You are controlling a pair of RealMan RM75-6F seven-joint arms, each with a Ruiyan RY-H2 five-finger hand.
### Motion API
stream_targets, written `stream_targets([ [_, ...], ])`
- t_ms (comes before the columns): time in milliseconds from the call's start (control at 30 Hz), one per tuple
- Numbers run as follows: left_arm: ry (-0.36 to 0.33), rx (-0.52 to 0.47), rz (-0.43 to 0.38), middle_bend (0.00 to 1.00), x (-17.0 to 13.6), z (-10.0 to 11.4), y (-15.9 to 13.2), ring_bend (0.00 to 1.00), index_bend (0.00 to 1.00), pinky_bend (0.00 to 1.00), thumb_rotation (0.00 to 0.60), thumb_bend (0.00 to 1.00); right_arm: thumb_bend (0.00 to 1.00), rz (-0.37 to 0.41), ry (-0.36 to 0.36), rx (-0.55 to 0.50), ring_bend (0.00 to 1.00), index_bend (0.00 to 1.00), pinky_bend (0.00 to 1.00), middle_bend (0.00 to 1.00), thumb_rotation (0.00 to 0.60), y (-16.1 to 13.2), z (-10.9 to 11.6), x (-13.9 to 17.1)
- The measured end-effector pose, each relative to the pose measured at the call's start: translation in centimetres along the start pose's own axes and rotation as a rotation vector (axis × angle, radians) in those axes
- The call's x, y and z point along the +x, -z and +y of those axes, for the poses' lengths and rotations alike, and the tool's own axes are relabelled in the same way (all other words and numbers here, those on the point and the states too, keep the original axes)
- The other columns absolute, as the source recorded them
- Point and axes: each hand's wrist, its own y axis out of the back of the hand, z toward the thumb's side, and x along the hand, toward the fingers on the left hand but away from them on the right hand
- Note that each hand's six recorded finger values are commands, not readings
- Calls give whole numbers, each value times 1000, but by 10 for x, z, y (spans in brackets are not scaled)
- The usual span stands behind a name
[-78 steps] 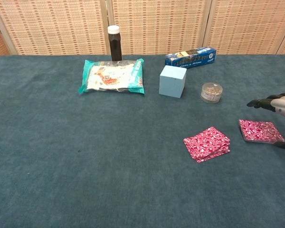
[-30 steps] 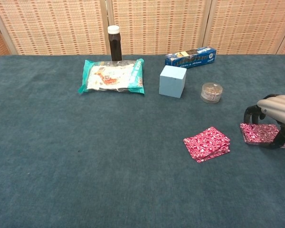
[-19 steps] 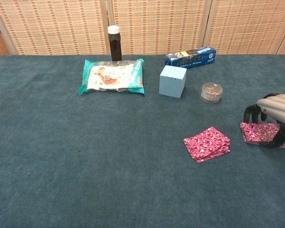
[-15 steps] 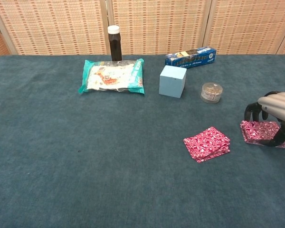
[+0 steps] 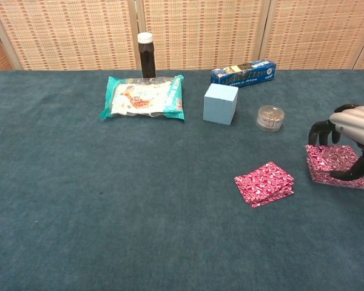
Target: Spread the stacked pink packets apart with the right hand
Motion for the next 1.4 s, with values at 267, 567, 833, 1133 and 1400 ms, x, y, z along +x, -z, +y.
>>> stream_targets([
  [267,0,5,-4,0,0,0,-1,0,0,64,600,473,208,94,1,64,322,541,36,454,600,-15,-2,40],
  [567,-4,3,-7,0,0,1,-2,0,0,64,600,472,208,171,-55,149,322,494,36,454,600,-32,-29,66],
  [833,-7,-1,-3,0,0,4,0,0,0,64,600,472,207,186,-93,165,196,0,0,231,600,-35,-42,69],
  [1133,-8,2,0,0,-1,2,1,0,0,63,600,472,206,161,-63,133,182,0,0,194,600,-26,-32,77],
  [1400,-23,1,1,0,-2,5,1,0,0,64,600,472,206,21,90,12,4,0,0,19,600,8,1,96],
])
